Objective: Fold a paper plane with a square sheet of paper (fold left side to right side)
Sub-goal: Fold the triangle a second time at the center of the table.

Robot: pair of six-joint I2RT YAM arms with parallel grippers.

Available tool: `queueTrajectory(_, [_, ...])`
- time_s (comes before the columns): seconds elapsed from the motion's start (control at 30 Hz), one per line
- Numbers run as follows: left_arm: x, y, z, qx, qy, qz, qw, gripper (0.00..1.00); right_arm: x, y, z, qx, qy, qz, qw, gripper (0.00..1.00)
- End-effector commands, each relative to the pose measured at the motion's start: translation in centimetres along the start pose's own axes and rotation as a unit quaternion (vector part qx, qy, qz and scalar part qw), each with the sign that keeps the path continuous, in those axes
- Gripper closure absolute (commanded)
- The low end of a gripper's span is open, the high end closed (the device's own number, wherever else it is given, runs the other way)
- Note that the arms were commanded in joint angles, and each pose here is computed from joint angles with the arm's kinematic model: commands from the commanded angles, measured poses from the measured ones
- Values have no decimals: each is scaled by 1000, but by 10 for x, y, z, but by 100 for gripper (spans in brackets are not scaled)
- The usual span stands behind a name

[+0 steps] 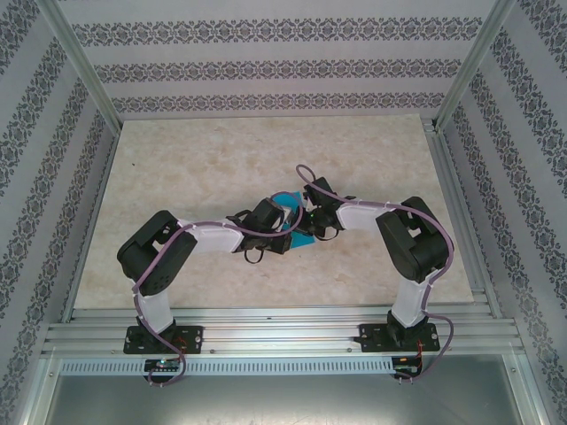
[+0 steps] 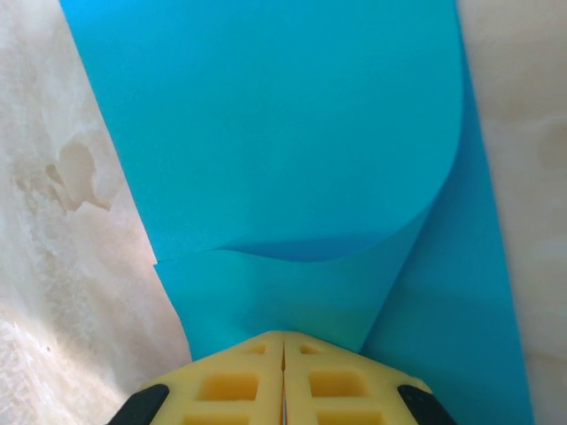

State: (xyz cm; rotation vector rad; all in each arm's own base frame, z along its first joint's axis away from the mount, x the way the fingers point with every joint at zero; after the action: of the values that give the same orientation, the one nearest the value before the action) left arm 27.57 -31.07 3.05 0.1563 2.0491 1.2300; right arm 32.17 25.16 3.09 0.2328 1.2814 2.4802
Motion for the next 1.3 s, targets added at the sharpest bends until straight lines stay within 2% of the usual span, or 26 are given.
queueTrajectory(0.0, [101, -9, 17, -44, 6, 168, 985, 89, -11, -2, -4, -2, -9, -6, 1000, 92])
queueTrajectory(0.57, [105, -9, 16, -36, 6, 168, 985, 89, -68, 4, -26, 31, -4, -53, 998, 92])
queueTrajectory(0.87, [103, -8, 14, -32, 7, 164, 986, 89, -89, 17, -20, 22, 13, -75, 997, 92])
queueTrajectory(1.1, [93, -7, 11, -28, 3, 153, 988, 89, -70, 57, 12, -35, 33, -87, 995, 91])
queueTrajectory(1.27, [90, -7, 10, -27, 1, 151, 988, 88, -31, 47, 18, -58, 27, -50, 997, 90])
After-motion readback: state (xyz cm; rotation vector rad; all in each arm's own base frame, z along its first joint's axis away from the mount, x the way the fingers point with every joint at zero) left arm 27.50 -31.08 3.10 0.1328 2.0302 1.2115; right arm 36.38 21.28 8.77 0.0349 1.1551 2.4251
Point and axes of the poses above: each hand's point on the last joint's axis, 136 mm out from that joint toward the fingers, its own y axis back along the fingers, its own z axis along the line the jaws close on, x = y × z, the point moved 2 cm from there along y, back along the fingers, and after that the axes turned 15 degrees about -y, right-handed, at the moved point
